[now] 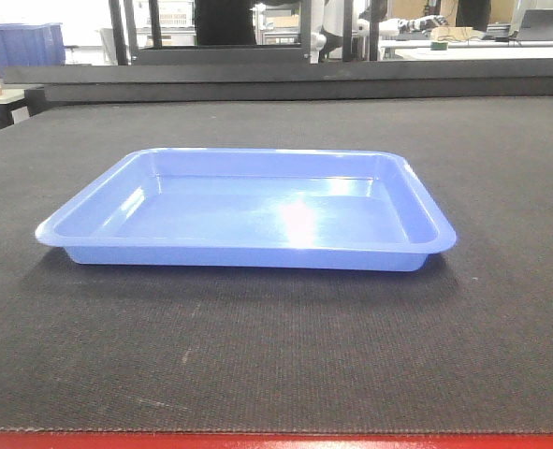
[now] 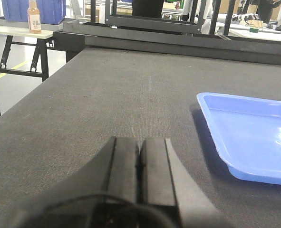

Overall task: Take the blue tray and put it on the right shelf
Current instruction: 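Move both grippers down toward the opposite rims of the blue tray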

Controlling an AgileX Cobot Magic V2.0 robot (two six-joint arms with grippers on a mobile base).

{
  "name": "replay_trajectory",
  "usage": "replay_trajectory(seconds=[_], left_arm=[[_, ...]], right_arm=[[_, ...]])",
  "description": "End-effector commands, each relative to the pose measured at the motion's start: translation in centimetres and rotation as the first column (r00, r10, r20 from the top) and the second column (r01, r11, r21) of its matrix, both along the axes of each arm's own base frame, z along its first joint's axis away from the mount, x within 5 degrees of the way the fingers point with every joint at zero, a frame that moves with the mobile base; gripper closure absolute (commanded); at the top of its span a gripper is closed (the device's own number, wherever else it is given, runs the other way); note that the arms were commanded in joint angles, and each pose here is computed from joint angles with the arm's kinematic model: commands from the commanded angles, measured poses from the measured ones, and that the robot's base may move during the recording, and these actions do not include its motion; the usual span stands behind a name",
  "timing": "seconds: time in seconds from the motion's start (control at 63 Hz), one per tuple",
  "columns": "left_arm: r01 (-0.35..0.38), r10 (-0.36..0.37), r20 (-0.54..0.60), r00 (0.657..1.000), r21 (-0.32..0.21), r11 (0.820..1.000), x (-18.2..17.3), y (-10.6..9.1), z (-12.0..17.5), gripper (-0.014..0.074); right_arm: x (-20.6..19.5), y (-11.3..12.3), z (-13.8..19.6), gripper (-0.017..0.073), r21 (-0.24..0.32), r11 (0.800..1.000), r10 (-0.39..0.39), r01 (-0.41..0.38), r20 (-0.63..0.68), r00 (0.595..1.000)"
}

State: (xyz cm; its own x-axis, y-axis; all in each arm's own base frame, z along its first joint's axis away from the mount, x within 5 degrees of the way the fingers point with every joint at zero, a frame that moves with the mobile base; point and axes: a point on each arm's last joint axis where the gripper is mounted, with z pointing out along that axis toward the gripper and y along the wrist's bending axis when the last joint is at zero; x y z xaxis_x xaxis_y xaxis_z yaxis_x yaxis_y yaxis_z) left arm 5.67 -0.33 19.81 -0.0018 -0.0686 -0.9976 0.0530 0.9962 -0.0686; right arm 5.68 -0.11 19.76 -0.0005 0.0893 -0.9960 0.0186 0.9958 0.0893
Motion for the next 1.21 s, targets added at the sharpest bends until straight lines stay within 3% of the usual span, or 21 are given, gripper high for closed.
replay_trajectory(seconds=[0.0,0.682,0.809,0.936,1.015,1.047,1.126,1.19], left_arm=[[-0.007,0.007,0.077,0.997,-0.009,1.000,0.0,0.1,0.0,0.0642],[-0.009,0.011,0.098,0.995,-0.018,1.000,0.0,0.1,0.2,0.0642],[-0.004,0.022,0.109,0.994,-0.159,0.987,-0.1,0.2,0.3,0.0642],[-0.011,0.032,0.146,0.989,-0.140,0.990,-0.1,0.3,0.7,0.0642],[-0.013,0.047,0.233,0.971,-0.143,0.990,-0.4,0.5,2.3,0.0642],[-0.008,0.040,0.252,0.967,-0.127,0.992,-0.6,0.4,3.4,0.0642],[0.007,0.000,0.232,0.973,-0.027,1.000,-1.2,0.1,6.7,0.0641],[0.032,-0.030,0.192,0.981,-0.007,0.999,-1.8,-0.1,9.5,0.0634]], right_arm=[[-0.3,0.0,1.6,0.0508,-0.013,1.000,0.000,0.002,0.127,0.992],[-0.3,0.0,1.6,0.0508,-0.013,1.000,-0.002,0.004,0.124,0.992],[-0.4,0.0,2.0,0.0508,-0.014,1.000,-0.002,0.004,0.172,0.985],[-0.5,0.0,2.5,0.0508,-0.014,1.000,-0.001,0.004,0.216,0.976],[-0.7,0.0,3.3,0.0508,0.024,1.000,-0.006,-0.001,0.284,0.959],[-0.8,0.0,4.0,0.0508,0.041,0.999,-0.008,-0.005,0.303,0.953],[-1.6,0.0,6.6,0.0508,0.042,0.999,-0.005,-0.009,0.329,0.944],[-2.3,0.0,8.9,0.0491,0.041,0.999,-0.001,-0.013,0.308,0.951]])
